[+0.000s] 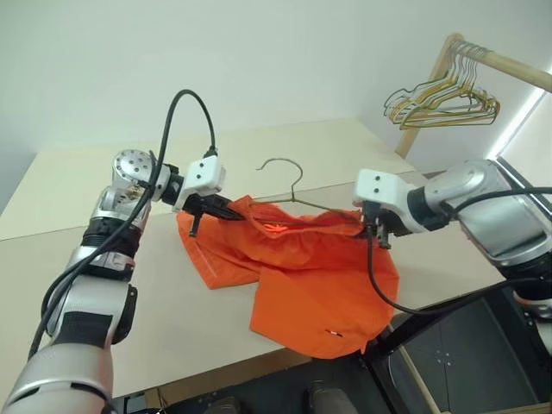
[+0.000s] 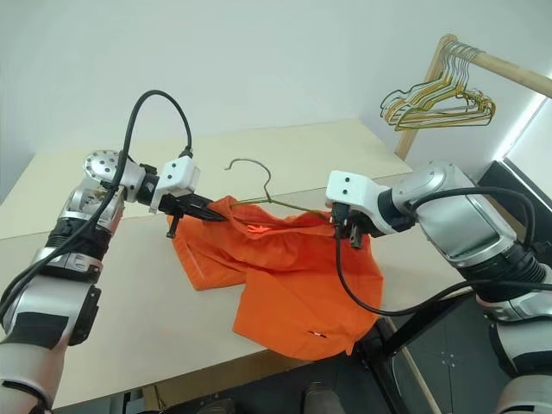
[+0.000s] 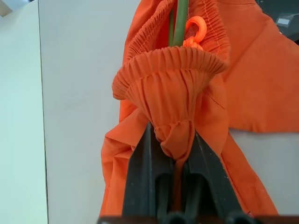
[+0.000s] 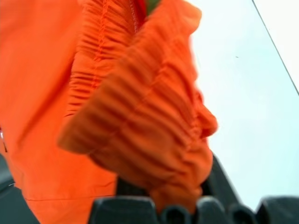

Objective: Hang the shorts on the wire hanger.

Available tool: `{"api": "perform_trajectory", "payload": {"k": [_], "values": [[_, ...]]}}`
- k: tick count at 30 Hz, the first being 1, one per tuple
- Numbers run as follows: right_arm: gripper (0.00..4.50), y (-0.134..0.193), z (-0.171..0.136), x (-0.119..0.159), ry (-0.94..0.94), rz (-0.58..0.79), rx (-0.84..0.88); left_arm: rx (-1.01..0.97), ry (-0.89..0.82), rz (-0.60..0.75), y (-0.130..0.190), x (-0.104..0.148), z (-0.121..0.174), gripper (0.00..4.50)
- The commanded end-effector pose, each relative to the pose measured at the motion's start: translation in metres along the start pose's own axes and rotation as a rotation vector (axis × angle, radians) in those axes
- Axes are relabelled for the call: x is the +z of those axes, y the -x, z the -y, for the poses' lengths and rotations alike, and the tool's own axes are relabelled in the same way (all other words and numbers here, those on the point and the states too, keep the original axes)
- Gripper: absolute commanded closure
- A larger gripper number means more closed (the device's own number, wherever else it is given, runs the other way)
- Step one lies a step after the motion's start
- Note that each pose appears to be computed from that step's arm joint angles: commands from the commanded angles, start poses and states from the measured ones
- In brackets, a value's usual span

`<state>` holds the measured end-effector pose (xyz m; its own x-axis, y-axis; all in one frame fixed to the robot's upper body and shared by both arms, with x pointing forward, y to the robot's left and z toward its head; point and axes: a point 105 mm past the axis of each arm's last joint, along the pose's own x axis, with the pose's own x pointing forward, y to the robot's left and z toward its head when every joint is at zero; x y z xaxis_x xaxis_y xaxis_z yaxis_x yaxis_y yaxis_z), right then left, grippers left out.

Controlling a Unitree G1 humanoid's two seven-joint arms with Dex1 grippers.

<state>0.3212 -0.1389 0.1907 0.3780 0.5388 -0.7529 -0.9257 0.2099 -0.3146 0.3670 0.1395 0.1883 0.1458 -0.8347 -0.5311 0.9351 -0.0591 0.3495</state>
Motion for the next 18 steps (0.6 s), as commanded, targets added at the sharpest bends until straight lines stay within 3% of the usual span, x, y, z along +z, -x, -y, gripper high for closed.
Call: {"api": "perform_trajectory", "payload": {"k": [1, 6, 16, 18], "values": [[4.48, 0.014, 0.005, 0.01, 0.024, 0.04, -0.04, 0.02, -0.082, 0.042, 0.006, 0.015, -0.003, 4.5], [4.5, 0.016, -0.003, 0.007, -0.015, 0.059, -0.003, -0.009, -0.079, 0.091, 0.005, 0.02, 0.0, 3.12], [4.5, 0.021, -0.03, -0.017, -0.273, 0.108, 0.029, 0.04, -0.062, 0.228, 0.011, 0.038, -0.001, 0.01], [4.5, 0.022, -0.036, -0.029, -0.371, 0.107, -0.013, 0.192, -0.081, 0.276, 0.021, 0.042, -0.014, 0.01]]}}
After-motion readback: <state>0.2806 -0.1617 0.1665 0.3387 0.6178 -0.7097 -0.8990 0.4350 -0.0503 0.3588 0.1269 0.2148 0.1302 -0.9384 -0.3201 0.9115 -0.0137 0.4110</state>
